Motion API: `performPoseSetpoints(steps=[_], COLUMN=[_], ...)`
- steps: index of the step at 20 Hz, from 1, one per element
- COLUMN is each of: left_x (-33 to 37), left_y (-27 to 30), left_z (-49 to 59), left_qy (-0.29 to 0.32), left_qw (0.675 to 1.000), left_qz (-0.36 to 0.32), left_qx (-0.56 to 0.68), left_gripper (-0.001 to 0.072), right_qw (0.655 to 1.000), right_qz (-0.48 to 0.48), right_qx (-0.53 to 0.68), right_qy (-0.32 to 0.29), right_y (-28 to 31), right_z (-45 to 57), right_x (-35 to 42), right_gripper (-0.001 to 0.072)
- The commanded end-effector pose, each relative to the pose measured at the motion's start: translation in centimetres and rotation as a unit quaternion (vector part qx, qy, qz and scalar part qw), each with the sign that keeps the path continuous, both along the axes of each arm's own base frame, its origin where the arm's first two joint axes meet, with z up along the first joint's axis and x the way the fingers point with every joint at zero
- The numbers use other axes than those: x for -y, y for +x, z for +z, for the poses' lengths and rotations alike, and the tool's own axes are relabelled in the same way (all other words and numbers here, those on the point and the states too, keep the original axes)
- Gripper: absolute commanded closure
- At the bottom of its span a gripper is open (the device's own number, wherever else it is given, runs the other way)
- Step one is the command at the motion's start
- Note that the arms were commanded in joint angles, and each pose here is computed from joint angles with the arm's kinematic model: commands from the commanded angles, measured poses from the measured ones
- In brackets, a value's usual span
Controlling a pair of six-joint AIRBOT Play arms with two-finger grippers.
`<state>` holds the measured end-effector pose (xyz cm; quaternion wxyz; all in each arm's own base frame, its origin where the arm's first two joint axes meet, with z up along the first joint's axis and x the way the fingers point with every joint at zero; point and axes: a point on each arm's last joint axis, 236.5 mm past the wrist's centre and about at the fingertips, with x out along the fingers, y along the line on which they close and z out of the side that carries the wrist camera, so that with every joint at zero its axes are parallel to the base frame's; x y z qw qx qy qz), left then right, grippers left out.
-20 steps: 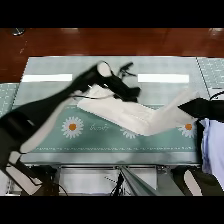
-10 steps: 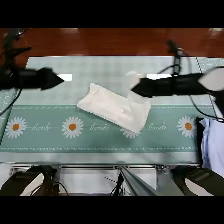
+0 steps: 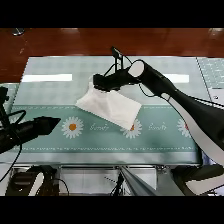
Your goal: Fold the shirts.
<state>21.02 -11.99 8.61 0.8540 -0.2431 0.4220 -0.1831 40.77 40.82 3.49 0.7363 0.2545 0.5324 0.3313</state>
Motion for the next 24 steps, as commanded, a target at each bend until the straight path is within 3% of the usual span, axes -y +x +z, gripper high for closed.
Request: performPoseSetpoints(steps=[1, 3, 8, 9, 11, 12, 14, 17, 20, 21, 24], left_x=[-0.1, -0.2, -0.8, -0.8, -0.9, -0.9, -1.0, -1.0, -0.8, -0.5, 0.6], left_y=[-0.4, 0.0, 1.5, 1.6, 1.8, 2.0, 2.4, 2.8, 3.1, 3.1, 2.8], left_z=[-0.8, -0.7, -0.3, -0.3, -0.4, -0.3, -0.6, -1.9, -3.3, -3.7, -5.0], left_qy=[-0.006, -0.007, -0.001, -0.001, -0.001, -0.002, -0.002, 0.000, -0.001, -0.001, -0.002], left_qw=[1.000, 1.000, 0.999, 0.999, 0.999, 0.999, 0.999, 0.999, 0.999, 0.999, 0.998], left_qz=[0.010, 0.015, 0.026, 0.028, 0.030, 0.032, 0.036, 0.033, 0.027, 0.023, 0.000], left_qx=[-0.004, -0.001, 0.024, 0.026, 0.025, 0.026, 0.021, -0.003, -0.034, -0.042, -0.070], left_gripper=[0.0686, 0.0686, 0.0685, 0.0685, 0.0685, 0.0685, 0.0685, 0.0685, 0.0685, 0.0685, 0.0685], right_qw=[0.999, 0.999, 0.997, 0.997, 0.988, 0.977, 0.956, 0.944, 0.940, 0.940, 0.951], right_qz=[0.004, 0.021, 0.069, 0.074, 0.048, 0.004, -0.105, -0.266, -0.339, -0.335, -0.287], right_qx=[-0.029, -0.031, -0.024, -0.020, 0.003, 0.021, 0.036, 0.027, -0.025, -0.050, -0.119], right_qy=[0.013, 0.018, 0.000, -0.029, -0.149, -0.214, -0.270, -0.192, 0.012, 0.035, 0.002], right_y=[0.2, -0.4, -0.2, -0.8, -2.4, -3.3, -6.1, -10.2, -11.9, -12.5, -13.3], right_z=[-1.8, -1.7, 4.2, 5.7, 7.9, 8.8, 8.9, 3.1, -2.5, -4.4, -8.9], right_x=[-1.8, -2.1, 7.2, 11.0, 20.2, 24.9, 31.6, 33.4, 28.6, 27.7, 26.3], right_gripper=[0.0662, 0.0078, 0.0090, 0.0090, 0.0090, 0.0090, 0.0090, 0.0093, 0.0093, 0.0094, 0.0094])
